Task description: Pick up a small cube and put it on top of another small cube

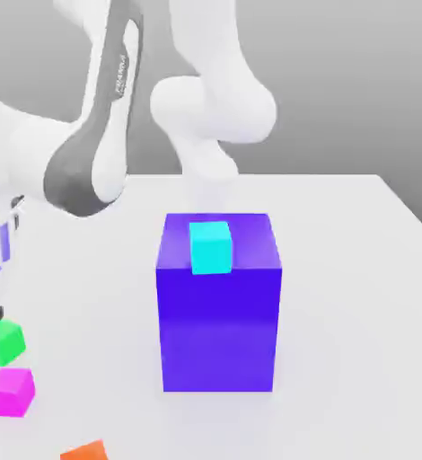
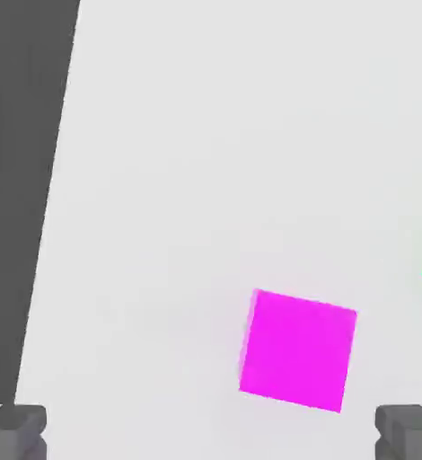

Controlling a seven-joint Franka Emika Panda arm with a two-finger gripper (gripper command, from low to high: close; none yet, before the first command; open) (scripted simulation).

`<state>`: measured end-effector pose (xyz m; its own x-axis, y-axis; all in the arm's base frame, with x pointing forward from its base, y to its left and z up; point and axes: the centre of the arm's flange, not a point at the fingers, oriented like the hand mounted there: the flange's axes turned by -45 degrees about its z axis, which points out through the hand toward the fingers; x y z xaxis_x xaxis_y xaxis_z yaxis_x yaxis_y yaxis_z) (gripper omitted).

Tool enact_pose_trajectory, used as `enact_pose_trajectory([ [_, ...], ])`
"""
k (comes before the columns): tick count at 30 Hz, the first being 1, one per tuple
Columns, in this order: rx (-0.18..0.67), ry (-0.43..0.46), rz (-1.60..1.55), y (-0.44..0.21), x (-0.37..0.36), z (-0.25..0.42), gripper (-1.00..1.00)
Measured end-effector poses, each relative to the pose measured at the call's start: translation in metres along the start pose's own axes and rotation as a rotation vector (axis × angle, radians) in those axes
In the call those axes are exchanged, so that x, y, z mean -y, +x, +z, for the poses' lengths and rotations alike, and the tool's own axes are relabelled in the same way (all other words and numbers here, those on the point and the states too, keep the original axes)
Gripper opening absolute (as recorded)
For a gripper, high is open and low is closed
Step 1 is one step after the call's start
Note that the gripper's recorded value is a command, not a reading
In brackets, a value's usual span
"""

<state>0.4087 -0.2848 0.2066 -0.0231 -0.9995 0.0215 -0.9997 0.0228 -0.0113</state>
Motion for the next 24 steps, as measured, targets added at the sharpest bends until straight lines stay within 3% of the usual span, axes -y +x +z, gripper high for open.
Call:
enact_pose_trajectory([
  [5, 0.021, -0.011, 0.047, 0.003, -0.007, 0.069, 0.0],
  [6, 0.021, -0.011, 0.048, 0.003, -0.008, 0.077, -1.0],
  [12, 0.02, -0.01, 0.048, 0.002, -0.008, 0.08, -1.0],
  [18, 0.019, -0.011, 0.065, 0.005, -0.009, 0.02, -1.0],
  [24, 0.003, -0.031, 0.44, 0.03, -0.044, -0.003, -1.0],
])
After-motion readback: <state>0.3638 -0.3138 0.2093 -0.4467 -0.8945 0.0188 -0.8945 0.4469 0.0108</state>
